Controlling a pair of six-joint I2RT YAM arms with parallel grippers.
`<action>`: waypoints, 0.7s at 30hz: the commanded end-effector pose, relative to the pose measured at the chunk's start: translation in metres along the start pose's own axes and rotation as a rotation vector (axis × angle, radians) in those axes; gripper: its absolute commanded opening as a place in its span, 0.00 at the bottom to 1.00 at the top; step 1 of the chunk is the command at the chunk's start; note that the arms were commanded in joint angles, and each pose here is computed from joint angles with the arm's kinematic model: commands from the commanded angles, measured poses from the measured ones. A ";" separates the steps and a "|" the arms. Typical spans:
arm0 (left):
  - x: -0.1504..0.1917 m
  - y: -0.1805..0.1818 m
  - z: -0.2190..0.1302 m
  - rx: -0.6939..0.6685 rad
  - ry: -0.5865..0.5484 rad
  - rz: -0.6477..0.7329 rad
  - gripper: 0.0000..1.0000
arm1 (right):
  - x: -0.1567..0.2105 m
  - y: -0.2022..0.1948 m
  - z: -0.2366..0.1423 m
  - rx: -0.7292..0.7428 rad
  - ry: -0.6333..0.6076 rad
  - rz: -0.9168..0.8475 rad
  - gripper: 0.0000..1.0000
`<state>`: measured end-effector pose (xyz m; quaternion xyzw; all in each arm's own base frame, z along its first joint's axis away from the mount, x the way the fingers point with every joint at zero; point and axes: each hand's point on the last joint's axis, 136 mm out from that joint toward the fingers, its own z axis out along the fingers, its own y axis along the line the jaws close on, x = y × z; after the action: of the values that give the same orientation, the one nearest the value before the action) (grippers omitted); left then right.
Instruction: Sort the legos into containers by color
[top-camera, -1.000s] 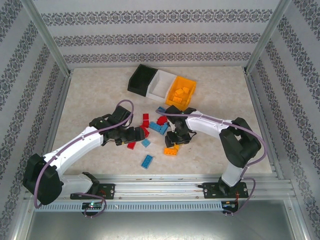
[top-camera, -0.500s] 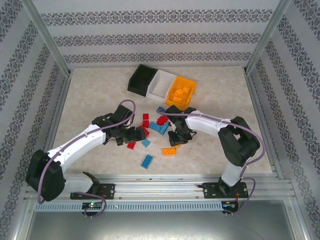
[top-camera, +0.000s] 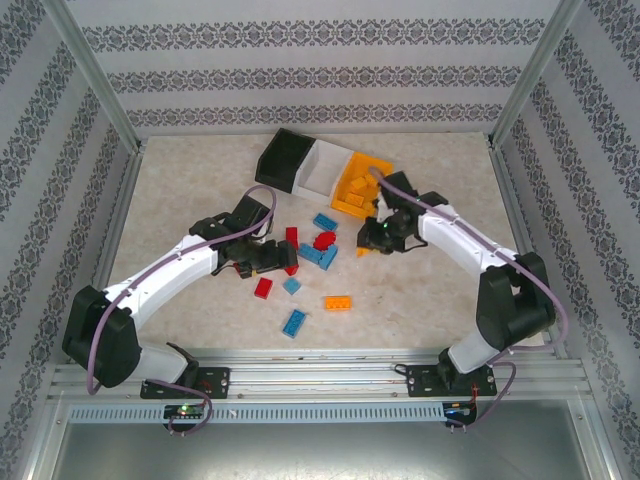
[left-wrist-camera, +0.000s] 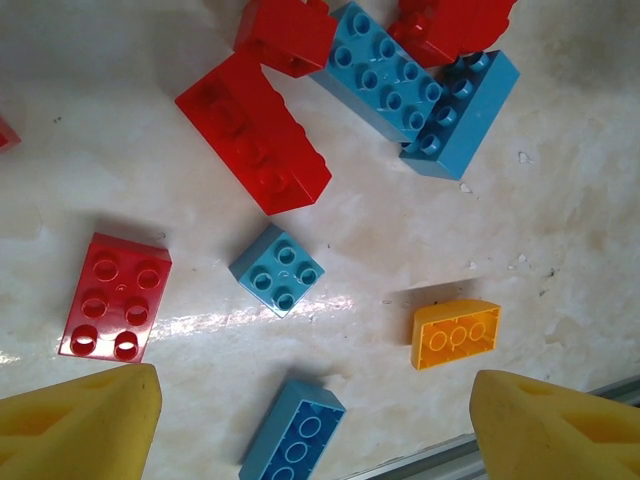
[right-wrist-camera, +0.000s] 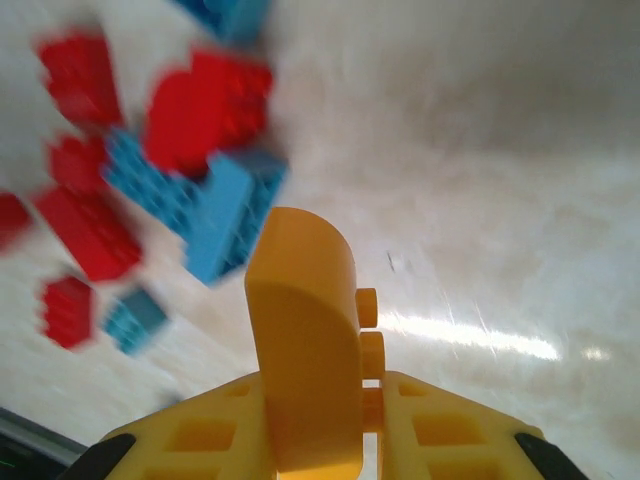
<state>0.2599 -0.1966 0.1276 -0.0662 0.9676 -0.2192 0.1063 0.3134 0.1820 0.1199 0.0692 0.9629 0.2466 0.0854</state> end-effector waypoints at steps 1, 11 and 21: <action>-0.002 0.000 -0.005 0.002 0.001 0.013 0.81 | -0.041 0.029 -0.024 -0.183 -0.092 0.114 0.24; 0.009 0.017 -0.016 -0.044 0.009 0.007 0.81 | -0.146 0.028 -0.032 -0.215 -0.211 0.232 0.25; 0.034 0.032 -0.034 -0.073 0.040 0.046 0.80 | -0.199 0.027 -0.016 -0.192 -0.222 0.248 0.38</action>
<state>0.2330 -0.1749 0.1440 -0.0555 0.9700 -0.2099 0.1096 0.5012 0.1664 0.1667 0.1994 0.9040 0.3382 0.1691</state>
